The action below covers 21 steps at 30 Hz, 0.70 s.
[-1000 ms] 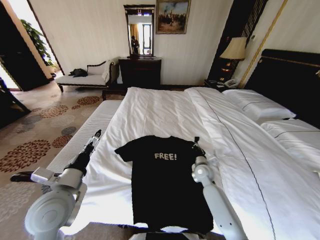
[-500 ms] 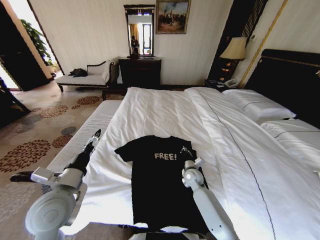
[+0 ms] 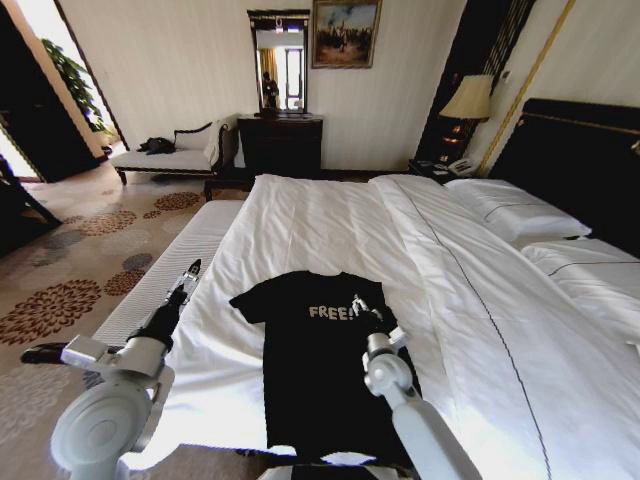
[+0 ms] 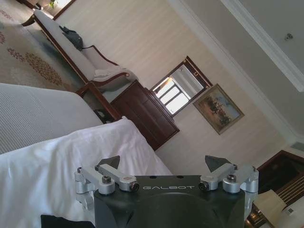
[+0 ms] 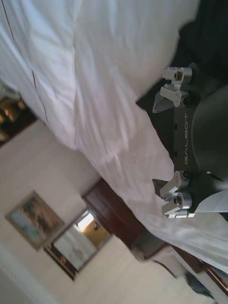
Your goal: Fold the clothes on the bed.
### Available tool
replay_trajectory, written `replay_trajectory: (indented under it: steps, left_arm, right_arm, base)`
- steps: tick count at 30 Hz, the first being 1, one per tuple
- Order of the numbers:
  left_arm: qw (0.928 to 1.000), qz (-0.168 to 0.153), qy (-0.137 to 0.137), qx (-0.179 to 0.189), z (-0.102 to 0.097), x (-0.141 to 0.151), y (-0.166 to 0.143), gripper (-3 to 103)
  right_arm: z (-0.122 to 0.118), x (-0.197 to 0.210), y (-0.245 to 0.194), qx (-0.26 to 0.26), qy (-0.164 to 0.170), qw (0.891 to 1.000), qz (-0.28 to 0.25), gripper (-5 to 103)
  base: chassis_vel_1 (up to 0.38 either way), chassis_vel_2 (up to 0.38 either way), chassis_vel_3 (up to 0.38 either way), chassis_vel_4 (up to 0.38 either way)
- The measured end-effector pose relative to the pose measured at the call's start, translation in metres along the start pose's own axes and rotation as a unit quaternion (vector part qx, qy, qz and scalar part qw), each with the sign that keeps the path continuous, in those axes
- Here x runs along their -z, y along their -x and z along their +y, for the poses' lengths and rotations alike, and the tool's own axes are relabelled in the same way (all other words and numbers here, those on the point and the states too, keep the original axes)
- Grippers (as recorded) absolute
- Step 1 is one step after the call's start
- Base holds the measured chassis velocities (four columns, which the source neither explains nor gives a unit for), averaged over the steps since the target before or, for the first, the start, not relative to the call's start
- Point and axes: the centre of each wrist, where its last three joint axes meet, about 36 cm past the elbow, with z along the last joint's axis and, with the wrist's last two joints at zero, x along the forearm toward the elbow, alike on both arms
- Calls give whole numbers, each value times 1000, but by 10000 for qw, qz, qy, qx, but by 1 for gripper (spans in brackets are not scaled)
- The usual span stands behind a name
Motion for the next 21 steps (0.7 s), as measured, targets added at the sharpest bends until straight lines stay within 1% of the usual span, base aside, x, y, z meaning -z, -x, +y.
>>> replay_trajectory:
  steps: [1,3,5,11,16,21]
  left_arm:
    - [10000,0,0,0,0,0,0,100]
    - [10000,4,-1,3,0,-1,0,100]
    - [10000,7,3,7,0,-1,0,100]
    - [10000,12,20,24,0,-2,0,100]
    - [10000,13,48,62,1,-3,-1,100]
    - [9999,-4,66,101,2,-2,-2,100]
  right_arm:
    - [0,0,0,0,0,10000,0,78]
    - [-7,15,8,-338,199,9992,10,88]
    - [-16,21,13,-597,218,9980,67,97]
    - [-20,18,12,-724,251,9967,272,100]
    - [-12,7,7,-591,254,9971,406,100]
    - [-8,-1,1,-427,130,9980,450,100]
  base:
    - [0,0,0,0]
    - [0,0,0,0]
    - [0,0,0,0]
    - [0,0,0,0]
    - [0,0,0,0]
    - [0,0,0,0]
